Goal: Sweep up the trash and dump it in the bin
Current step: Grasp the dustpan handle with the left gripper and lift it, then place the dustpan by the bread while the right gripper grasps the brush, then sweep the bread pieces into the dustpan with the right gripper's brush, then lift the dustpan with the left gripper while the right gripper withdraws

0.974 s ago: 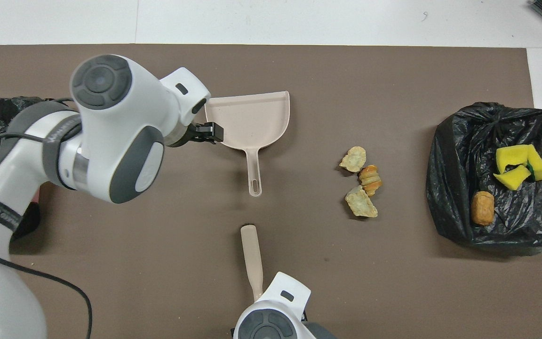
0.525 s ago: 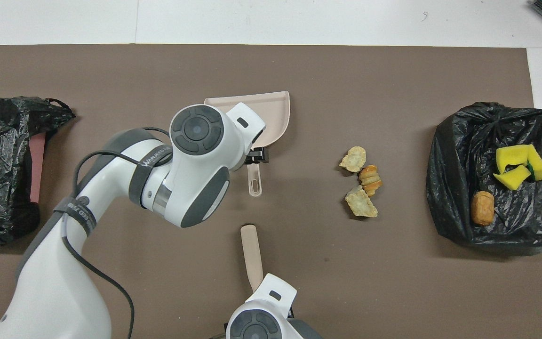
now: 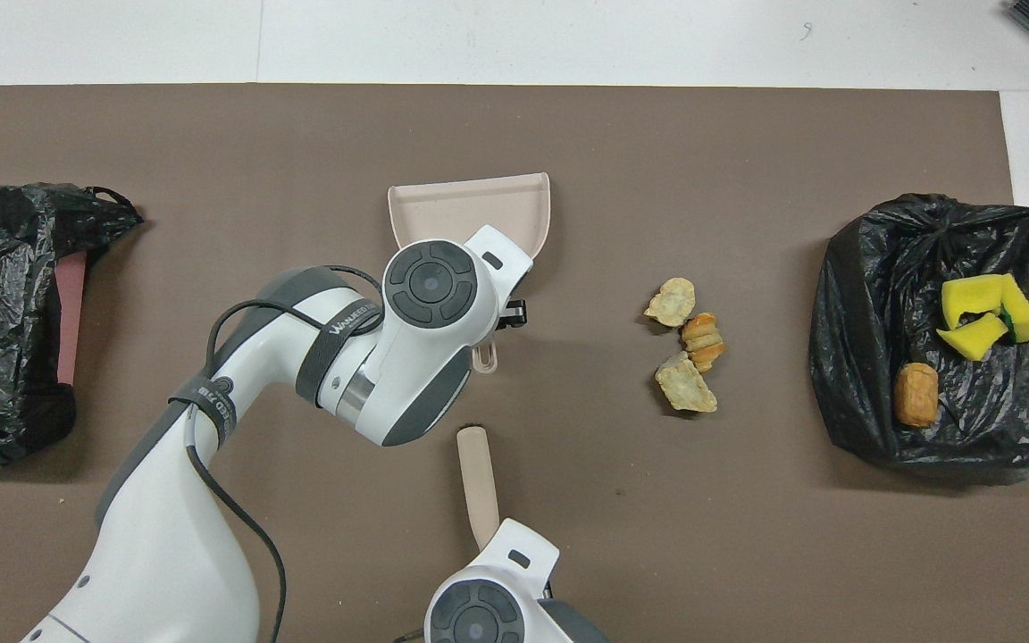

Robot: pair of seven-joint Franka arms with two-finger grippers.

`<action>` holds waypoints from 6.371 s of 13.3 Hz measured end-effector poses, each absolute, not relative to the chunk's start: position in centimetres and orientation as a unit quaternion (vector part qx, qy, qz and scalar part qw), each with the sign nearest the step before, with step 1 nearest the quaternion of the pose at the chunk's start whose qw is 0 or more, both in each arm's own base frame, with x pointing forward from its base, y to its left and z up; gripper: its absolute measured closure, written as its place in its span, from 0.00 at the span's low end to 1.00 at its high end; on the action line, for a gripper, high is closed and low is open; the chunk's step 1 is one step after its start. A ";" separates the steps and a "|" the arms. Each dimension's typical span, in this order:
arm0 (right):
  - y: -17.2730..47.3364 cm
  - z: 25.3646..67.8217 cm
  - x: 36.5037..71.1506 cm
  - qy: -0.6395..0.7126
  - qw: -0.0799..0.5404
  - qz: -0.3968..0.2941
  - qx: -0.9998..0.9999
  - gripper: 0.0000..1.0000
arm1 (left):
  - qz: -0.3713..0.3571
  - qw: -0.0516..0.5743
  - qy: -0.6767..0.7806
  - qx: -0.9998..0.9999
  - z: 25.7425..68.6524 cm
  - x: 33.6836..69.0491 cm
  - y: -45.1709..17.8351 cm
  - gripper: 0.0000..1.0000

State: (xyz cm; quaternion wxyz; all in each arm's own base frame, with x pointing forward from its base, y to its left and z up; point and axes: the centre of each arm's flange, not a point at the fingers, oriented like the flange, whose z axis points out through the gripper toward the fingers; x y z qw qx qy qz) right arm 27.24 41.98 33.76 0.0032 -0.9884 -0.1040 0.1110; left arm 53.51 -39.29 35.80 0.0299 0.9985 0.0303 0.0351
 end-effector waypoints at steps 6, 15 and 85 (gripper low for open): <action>42.0 34.0 26.9 -0.066 -0.001 0.116 -0.991 0.74 | 0.040 0.031 0.039 0.998 36.2 54.0 -38.7 0.68; 30.3 41.0 27.0 0.034 -0.051 0.135 -0.989 0.74 | 0.004 -0.014 -0.136 0.991 41.0 56.1 -30.8 0.68; 23.1 42.7 46.0 -0.109 -0.018 0.163 -0.980 0.74 | 0.029 -0.020 -0.608 0.793 35.1 50.4 -27.8 0.68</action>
